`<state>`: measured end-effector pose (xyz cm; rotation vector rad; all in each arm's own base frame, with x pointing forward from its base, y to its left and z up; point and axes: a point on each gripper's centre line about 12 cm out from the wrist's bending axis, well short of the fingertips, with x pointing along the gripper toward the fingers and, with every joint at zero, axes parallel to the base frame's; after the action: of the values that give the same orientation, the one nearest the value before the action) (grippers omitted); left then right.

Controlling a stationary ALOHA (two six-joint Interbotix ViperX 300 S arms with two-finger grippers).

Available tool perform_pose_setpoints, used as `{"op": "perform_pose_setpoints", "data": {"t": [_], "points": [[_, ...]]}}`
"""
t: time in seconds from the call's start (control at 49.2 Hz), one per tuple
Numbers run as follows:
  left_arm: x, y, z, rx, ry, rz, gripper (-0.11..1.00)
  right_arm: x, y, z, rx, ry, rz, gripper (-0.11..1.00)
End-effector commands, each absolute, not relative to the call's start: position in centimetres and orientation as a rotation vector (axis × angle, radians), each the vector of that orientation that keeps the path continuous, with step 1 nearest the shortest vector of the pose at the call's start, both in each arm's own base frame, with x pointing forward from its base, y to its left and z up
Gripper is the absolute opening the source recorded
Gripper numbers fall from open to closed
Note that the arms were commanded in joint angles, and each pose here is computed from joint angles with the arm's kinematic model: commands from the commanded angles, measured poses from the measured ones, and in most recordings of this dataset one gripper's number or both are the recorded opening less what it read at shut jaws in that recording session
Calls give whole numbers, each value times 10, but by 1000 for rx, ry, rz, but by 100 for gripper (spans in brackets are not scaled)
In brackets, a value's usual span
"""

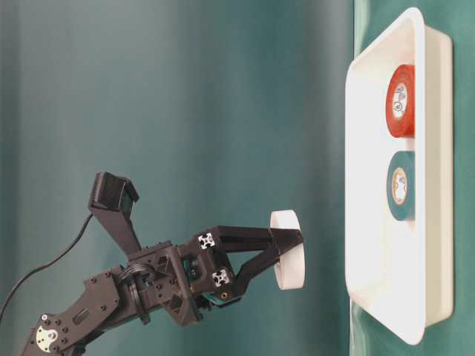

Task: Pick up the tape from a random location and place it into the white case.
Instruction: 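Lower the white roll into the tray left of the teal roll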

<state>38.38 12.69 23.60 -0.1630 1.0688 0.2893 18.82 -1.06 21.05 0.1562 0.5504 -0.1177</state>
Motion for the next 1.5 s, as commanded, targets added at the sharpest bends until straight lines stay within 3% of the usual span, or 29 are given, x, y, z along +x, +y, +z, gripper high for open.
{"op": "perform_pose_setpoints", "data": {"t": [0.0,0.915,1.484], "points": [[385,127,249,-158,1027,291,25,192,-11,218,154,532,-117,84],[387,127,246,-161,1035,289,25,192,-11,217,152,534,-117,84],[388,134,165,-176,1080,298,25,192,-11,215,152,541,-118,84]]}}
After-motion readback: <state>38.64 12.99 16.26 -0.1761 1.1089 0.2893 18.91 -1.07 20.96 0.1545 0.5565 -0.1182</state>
